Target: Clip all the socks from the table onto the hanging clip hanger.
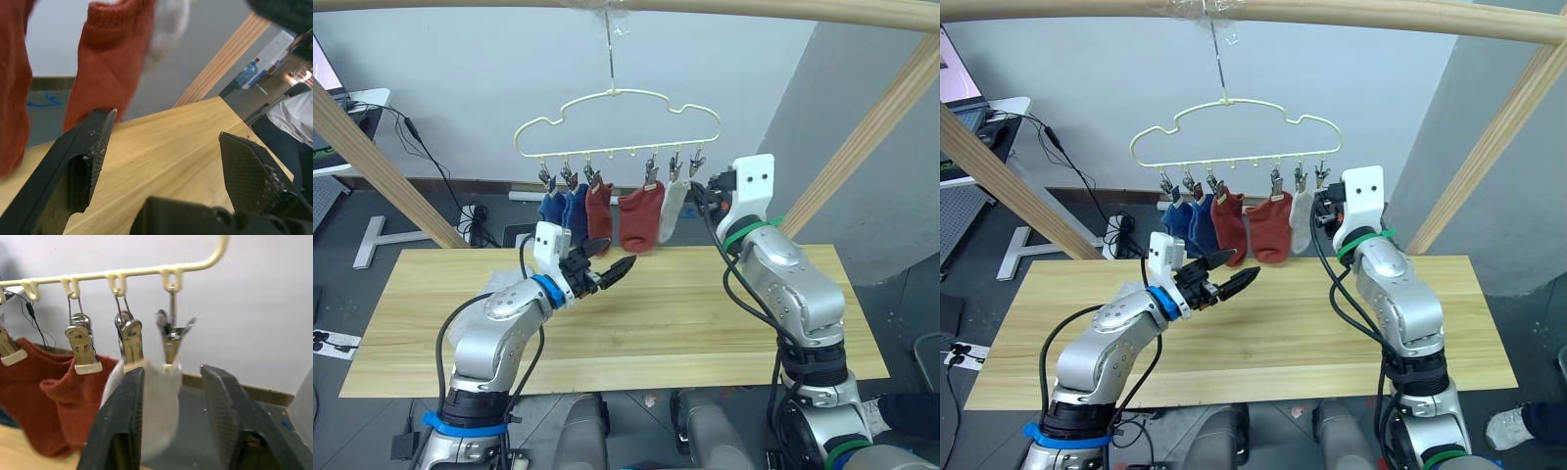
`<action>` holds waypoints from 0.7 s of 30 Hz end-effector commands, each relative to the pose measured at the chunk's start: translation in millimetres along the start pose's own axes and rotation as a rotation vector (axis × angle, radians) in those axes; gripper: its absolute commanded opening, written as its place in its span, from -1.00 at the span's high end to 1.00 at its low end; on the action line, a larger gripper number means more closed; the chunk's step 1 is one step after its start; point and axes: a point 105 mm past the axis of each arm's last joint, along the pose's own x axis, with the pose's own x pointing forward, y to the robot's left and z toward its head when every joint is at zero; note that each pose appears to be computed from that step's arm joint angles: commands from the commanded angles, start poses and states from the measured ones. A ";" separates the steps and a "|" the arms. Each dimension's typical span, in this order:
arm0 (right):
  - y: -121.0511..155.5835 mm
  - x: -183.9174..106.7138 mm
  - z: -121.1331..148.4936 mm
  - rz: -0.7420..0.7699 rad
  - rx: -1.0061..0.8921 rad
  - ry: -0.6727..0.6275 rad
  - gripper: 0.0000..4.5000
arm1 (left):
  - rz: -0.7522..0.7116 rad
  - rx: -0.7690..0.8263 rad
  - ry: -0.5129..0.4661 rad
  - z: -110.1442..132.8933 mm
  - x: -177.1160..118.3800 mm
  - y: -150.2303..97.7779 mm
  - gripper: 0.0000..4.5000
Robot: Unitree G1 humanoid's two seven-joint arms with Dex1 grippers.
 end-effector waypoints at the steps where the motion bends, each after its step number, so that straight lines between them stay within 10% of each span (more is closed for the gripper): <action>1: -0.9 3.1 12.7 -0.024 -0.020 -0.071 0.09 | -0.007 0.034 -0.056 18.1 -2.4 -5.6 -0.72; 21: 6.6 33.6 26.8 -0.069 -0.013 -0.164 0.09 | -0.042 0.097 -0.179 70.5 5.8 -24.9 -0.72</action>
